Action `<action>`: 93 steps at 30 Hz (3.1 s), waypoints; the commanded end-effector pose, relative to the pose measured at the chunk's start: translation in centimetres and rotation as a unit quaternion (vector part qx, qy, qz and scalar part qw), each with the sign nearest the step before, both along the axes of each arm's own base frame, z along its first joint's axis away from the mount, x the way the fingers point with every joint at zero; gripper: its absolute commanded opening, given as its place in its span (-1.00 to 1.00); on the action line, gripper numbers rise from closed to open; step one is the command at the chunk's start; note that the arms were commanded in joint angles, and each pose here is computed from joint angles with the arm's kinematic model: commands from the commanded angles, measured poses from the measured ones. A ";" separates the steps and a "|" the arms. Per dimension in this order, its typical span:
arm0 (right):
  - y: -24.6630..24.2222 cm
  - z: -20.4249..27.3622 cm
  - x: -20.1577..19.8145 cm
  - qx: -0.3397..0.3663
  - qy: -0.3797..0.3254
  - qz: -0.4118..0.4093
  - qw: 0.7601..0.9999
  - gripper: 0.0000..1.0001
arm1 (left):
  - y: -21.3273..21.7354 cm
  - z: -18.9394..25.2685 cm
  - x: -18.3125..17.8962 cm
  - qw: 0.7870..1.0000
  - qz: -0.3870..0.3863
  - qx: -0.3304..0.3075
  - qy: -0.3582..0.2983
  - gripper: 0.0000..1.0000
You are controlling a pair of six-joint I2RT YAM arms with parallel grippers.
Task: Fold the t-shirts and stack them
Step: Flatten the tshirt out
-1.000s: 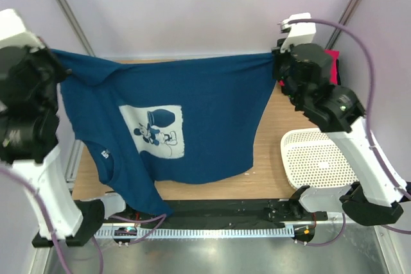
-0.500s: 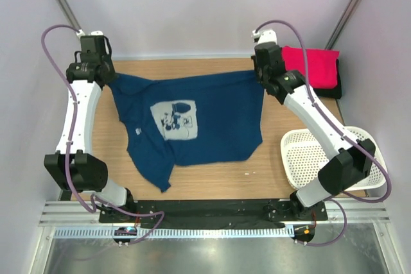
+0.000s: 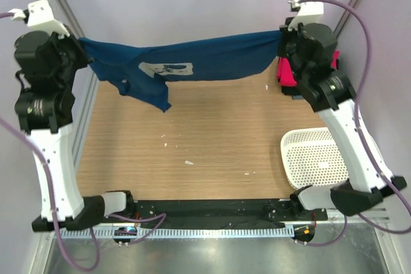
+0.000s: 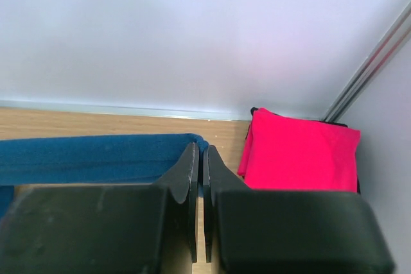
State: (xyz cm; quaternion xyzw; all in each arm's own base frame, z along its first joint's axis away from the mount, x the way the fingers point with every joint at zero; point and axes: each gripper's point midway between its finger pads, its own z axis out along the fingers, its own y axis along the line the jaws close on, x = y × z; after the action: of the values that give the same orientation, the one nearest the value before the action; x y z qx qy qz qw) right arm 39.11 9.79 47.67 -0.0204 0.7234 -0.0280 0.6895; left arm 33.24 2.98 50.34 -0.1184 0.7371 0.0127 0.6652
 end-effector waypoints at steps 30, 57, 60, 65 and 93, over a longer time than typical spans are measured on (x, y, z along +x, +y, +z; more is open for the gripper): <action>-5.9 -7.2 -4.9 -0.056 0.105 -0.108 0.987 -0.98 | 0.9 -8.1 -2.4 0.996 0.043 -0.026 0.075 -0.99; -4.9 -35.4 15.1 -0.071 0.261 -0.106 0.957 -0.97 | 0.0 -33.0 18.4 0.958 0.016 -0.053 0.283 -0.82; -4.9 -35.8 15.5 -0.073 0.263 -0.106 0.956 -0.98 | -0.1 -33.5 19.3 0.957 0.014 -0.052 0.286 -0.55; -6.2 -37.1 16.8 -0.086 0.287 -0.122 0.946 -0.98 | -0.3 -33.4 21.4 0.954 0.011 -0.063 0.291 0.54; 12.0 -32.8 4.5 0.072 0.364 0.123 0.920 0.70 | -13.5 -43.5 -2.5 0.860 0.005 -0.295 0.416 0.09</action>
State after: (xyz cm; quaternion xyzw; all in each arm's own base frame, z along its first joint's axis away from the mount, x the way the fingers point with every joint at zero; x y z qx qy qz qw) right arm 46.16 17.67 16.04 -0.0638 0.9165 0.0630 0.3898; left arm 30.24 -8.60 7.45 -0.2824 0.9219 -0.1073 0.2424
